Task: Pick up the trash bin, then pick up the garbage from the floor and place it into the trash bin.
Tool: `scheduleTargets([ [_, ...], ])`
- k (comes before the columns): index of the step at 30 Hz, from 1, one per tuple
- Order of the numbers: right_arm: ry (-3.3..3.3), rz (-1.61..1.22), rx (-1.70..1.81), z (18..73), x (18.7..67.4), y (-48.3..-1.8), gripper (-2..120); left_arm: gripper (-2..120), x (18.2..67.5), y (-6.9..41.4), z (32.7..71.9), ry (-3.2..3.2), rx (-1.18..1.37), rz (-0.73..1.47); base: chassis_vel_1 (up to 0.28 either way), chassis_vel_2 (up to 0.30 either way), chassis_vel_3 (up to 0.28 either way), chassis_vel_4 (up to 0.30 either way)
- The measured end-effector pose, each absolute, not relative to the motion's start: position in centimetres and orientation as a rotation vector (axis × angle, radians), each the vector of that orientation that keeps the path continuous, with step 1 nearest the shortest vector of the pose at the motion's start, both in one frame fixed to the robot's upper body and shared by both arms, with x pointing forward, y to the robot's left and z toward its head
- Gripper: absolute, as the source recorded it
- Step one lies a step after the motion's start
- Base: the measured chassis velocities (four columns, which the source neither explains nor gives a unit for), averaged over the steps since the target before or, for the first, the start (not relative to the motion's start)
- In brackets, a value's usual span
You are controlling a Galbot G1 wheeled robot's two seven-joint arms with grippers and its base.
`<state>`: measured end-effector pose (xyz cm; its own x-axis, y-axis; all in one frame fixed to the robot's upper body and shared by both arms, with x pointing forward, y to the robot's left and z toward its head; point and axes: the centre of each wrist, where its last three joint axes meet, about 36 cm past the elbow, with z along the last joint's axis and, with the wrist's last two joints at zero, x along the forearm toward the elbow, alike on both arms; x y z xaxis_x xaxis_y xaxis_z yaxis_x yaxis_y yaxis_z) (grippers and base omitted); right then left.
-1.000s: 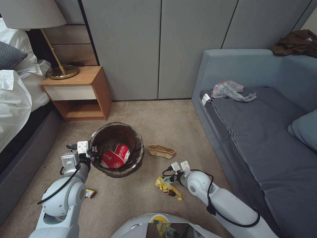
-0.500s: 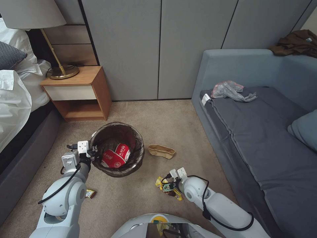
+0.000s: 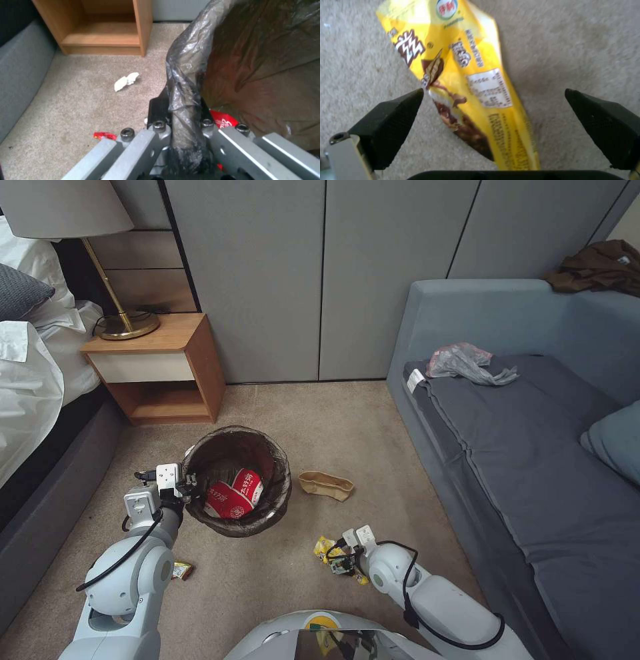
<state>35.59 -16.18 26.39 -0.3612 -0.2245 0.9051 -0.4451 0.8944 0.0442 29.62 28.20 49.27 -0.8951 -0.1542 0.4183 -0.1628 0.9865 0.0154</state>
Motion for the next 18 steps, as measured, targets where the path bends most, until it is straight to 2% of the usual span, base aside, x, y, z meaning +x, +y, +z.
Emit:
scheduleTargets([
  [18,-1.936,0.285,0.503,24.7,36.4,-14.3,100,0,29.7,28.3,49.2,-2.702,0.229,0.027,0.000,0.000,0.000,0.000],
])
